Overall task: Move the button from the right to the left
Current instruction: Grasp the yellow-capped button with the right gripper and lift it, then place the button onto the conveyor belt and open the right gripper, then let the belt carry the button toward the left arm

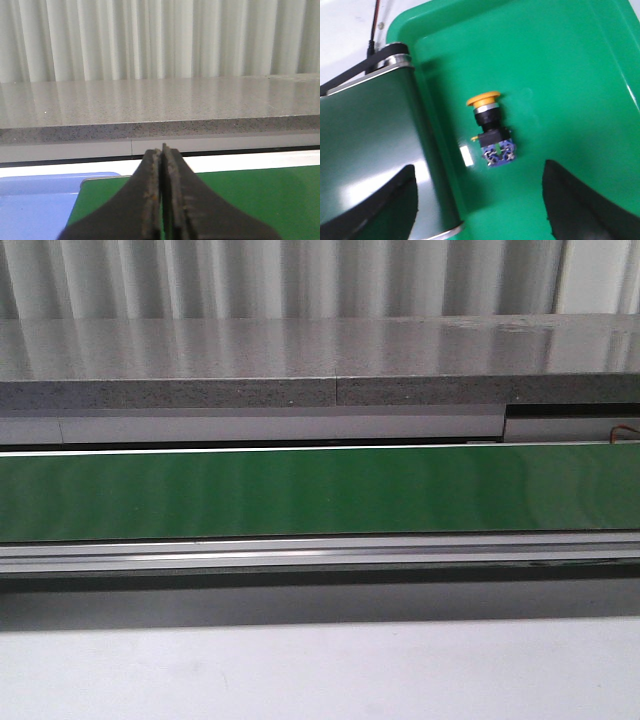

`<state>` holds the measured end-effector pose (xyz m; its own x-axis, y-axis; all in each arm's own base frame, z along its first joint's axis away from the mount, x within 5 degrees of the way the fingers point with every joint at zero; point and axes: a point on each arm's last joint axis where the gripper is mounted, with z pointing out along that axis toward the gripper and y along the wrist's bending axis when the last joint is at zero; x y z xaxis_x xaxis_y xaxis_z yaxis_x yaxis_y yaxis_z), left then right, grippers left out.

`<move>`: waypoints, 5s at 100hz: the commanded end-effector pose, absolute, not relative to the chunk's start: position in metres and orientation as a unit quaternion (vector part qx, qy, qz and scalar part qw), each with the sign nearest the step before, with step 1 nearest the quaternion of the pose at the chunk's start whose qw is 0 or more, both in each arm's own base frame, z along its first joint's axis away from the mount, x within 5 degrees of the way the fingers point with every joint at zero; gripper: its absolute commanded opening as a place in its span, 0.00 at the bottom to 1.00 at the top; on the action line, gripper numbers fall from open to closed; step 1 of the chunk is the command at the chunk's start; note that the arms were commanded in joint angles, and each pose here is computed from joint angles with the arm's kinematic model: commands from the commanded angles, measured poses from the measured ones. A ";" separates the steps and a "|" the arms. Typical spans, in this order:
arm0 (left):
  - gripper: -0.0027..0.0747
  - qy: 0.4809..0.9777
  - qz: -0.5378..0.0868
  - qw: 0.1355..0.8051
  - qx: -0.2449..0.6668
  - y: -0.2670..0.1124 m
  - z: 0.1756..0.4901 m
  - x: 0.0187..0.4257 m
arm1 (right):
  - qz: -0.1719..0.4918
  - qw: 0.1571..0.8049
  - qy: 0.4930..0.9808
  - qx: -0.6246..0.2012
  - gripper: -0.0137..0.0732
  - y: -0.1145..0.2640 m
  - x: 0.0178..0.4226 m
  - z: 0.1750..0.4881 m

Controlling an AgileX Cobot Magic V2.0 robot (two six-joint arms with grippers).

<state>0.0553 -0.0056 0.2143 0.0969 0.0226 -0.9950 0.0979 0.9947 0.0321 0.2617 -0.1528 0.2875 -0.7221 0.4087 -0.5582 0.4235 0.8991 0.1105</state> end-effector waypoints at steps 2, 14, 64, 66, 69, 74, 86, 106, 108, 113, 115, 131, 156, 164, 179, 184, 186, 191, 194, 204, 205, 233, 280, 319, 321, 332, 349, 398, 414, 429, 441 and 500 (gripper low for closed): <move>0.01 0.637 -0.036 0.769 0.043 -0.006 0.215 0.052 | -0.019 0.340 0.916 0.214 0.77 -0.170 0.273 0.294; 0.01 0.637 -0.036 0.769 0.043 -0.006 0.215 0.052 | -0.033 0.330 0.925 0.185 0.77 -0.181 0.289 0.274; 0.01 0.637 -0.036 0.769 0.043 -0.006 0.215 0.052 | -0.037 0.291 0.947 0.131 0.77 -0.180 0.325 0.213; 0.01 0.637 -0.036 0.769 0.043 -0.006 0.215 0.052 | -0.038 0.288 0.948 0.130 0.77 -0.180 0.326 0.211; 0.01 0.637 -0.036 0.769 0.043 -0.006 0.215 0.052 | -0.039 0.287 0.948 0.129 0.77 -0.181 0.327 0.209; 0.01 0.637 -0.036 0.769 0.043 -0.006 0.215 0.052 | -0.037 0.281 0.950 0.130 0.77 -0.182 0.328 0.202; 0.01 0.637 -0.036 0.769 0.043 -0.006 0.215 0.052 | -0.031 0.266 0.954 0.132 0.77 -0.183 0.330 0.188; 0.01 0.637 -0.036 0.769 0.043 -0.006 0.215 0.052 | -0.014 0.233 0.963 0.135 0.73 -0.184 0.332 0.167; 0.01 0.637 -0.036 0.769 0.043 -0.006 0.215 0.052 | -0.013 0.232 0.963 0.135 0.71 -0.184 0.332 0.166; 0.01 0.637 -0.036 0.769 0.043 -0.006 0.215 0.052 | -0.012 0.230 0.964 0.135 0.60 -0.184 0.332 0.165; 0.01 0.637 -0.036 0.769 0.043 -0.006 0.215 0.052 | -0.012 0.229 0.964 0.135 0.55 -0.183 0.332 0.165; 0.01 0.637 -0.036 0.769 0.043 -0.006 0.215 0.052 | 0.000 0.239 0.961 0.140 0.26 -0.183 0.335 0.179; 0.01 0.637 -0.036 0.769 0.043 -0.006 0.215 0.052 | 0.014 0.290 0.949 0.125 0.26 -0.172 0.333 0.249; 0.01 0.637 -0.036 0.769 0.043 -0.006 0.215 0.052 | 0.019 0.307 0.944 0.117 0.26 -0.162 0.327 0.270; 0.01 0.637 -0.036 0.769 0.043 -0.006 0.215 0.052 | 0.041 0.323 0.940 0.103 0.26 -0.137 0.325 0.291; 0.01 0.637 -0.036 0.769 0.043 -0.006 0.215 0.052 | 0.047 0.321 0.941 0.096 0.26 -0.129 0.327 0.291; 0.01 0.637 -0.036 0.769 0.043 -0.006 0.215 0.052 | 0.050 0.320 0.942 0.092 0.26 -0.125 0.329 0.291; 0.01 0.637 -0.036 0.769 0.043 -0.006 0.215 0.052 | 0.057 0.315 0.944 0.084 0.26 -0.117 0.332 0.289; 0.01 0.637 -0.036 0.769 0.043 -0.006 0.215 0.052 | 0.059 0.312 0.945 0.077 0.26 -0.112 0.333 0.288; 0.01 0.637 -0.036 0.769 0.043 -0.006 0.215 0.052 | 0.067 0.303 0.949 0.061 0.26 -0.099 0.339 0.284; 0.01 0.637 -0.036 0.769 0.043 -0.006 0.215 0.052 | 0.067 0.303 0.949 0.060 0.26 -0.098 0.339 0.284; 0.01 0.637 -0.036 0.769 0.043 -0.006 0.215 0.052 | 0.072 0.290 0.953 0.054 0.26 -0.090 0.338 0.275; 0.01 0.637 -0.036 0.769 0.043 -0.006 0.215 0.052 | 0.068 0.282 0.955 0.062 0.48 -0.089 0.334 0.259; 0.01 0.637 -0.036 0.769 0.043 -0.006 0.215 0.052 | 0.074 0.289 0.952 0.068 0.89 -0.089 0.334 0.261; 0.01 0.637 -0.036 0.769 0.043 -0.006 0.215 0.052 | 0.074 0.291 0.951 0.069 0.89 -0.088 0.334 0.262; 0.01 0.637 -0.036 0.769 0.043 -0.006 0.215 0.052 | 0.073 0.318 0.942 0.074 0.89 -0.087 0.332 0.275; 0.01 0.637 -0.036 0.769 0.043 -0.006 0.215 0.052 | 0.050 0.389 0.919 0.045 0.89 -0.077 0.316 0.316; 0.01 0.637 -0.036 0.769 0.043 -0.006 0.215 0.052 | -0.025 0.516 0.856 -0.018 0.89 -0.039 0.217 0.363; 0.01 0.637 -0.036 0.769 0.043 -0.006 0.215 0.052 | -0.030 0.518 0.855 -0.014 0.89 -0.030 0.181 0.337; 0.01 0.637 -0.036 0.769 0.043 -0.006 0.215 0.052 | -0.024 0.546 0.837 -0.003 0.89 -0.022 0.152 0.329; 0.01 0.637 -0.036 0.769 0.043 -0.006 0.215 0.052 | -0.024 0.565 0.824 -0.007 0.81 -0.015 0.131 0.329; 0.01 0.637 -0.036 0.769 0.043 -0.006 0.215 0.052 | -0.016 0.575 0.818 -0.017 0.08 -0.007 0.110 0.327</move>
